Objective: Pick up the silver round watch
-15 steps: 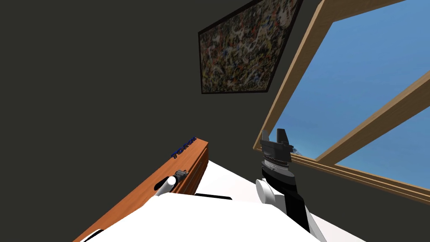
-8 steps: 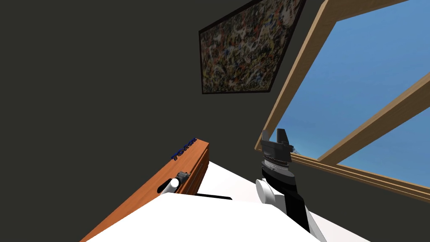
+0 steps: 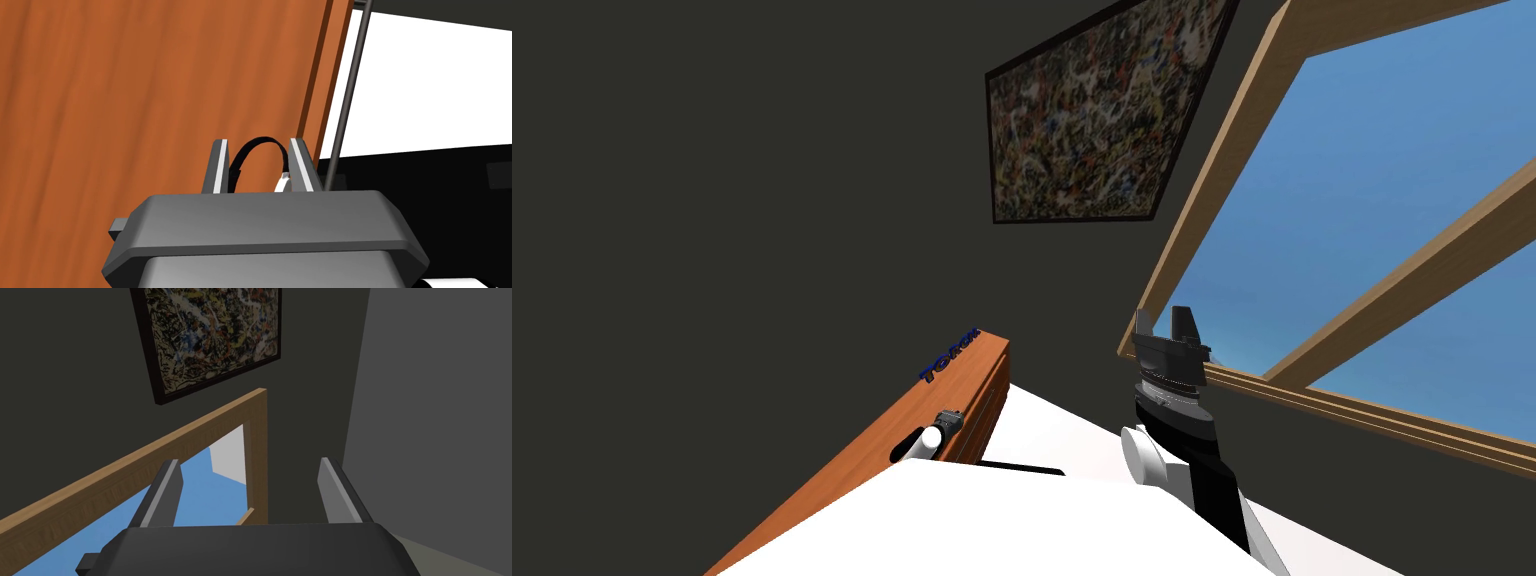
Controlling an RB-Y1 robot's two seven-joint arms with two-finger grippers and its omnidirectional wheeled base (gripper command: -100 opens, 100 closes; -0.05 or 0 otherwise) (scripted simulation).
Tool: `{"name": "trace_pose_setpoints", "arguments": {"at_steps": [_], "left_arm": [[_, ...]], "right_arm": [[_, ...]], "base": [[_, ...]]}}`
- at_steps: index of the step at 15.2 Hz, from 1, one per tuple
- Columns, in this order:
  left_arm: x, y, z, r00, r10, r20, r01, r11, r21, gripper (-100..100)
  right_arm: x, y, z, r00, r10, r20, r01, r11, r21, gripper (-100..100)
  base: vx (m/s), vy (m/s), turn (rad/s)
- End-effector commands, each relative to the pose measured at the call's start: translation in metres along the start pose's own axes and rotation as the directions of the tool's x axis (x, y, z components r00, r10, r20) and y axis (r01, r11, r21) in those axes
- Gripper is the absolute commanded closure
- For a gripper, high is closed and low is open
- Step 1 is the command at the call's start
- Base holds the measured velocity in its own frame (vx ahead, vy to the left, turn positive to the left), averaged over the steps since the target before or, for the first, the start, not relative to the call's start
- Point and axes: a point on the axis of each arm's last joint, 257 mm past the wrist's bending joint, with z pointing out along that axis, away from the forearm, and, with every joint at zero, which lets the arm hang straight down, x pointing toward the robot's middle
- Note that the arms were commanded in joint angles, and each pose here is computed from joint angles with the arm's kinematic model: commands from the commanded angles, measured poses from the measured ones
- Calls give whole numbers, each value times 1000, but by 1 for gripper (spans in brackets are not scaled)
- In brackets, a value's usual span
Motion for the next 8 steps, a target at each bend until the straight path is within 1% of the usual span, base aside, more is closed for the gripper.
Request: {"name": "trace_pose_setpoints", "arguments": {"at_steps": [1,2,3,4,7,8], "left_arm": [[0,0,0,1000,0,0,0,1000,0,100],[0,0,0,1000,0,0,0,1000,-1,100],[2,-12,0,1000,3,2,-3,1000,-5,100],[3,-16,-1,1000,4,2,-4,1000,-7,100],[3,-16,-1,1000,4,2,-4,1000,-7,100],[7,-29,-2,1000,9,1,-9,1000,-11,100]], "right_arm": [[0,0,0,1000,0,0,0,1000,0,0],[0,0,0,1000,0,0,0,1000,0,0],[0,0,0,1000,0,0,0,1000,0,0],[0,0,0,1000,0,0,0,1000,0,0],[0,0,0,1000,0,0,0,1000,0,0],[0,0,0,1000,0,0,0,1000,0,0]], "base": [[0,0,0],[0,0,0],[4,-12,67],[3,-35,92],[-2,-28,21],[-19,-50,16]]}}
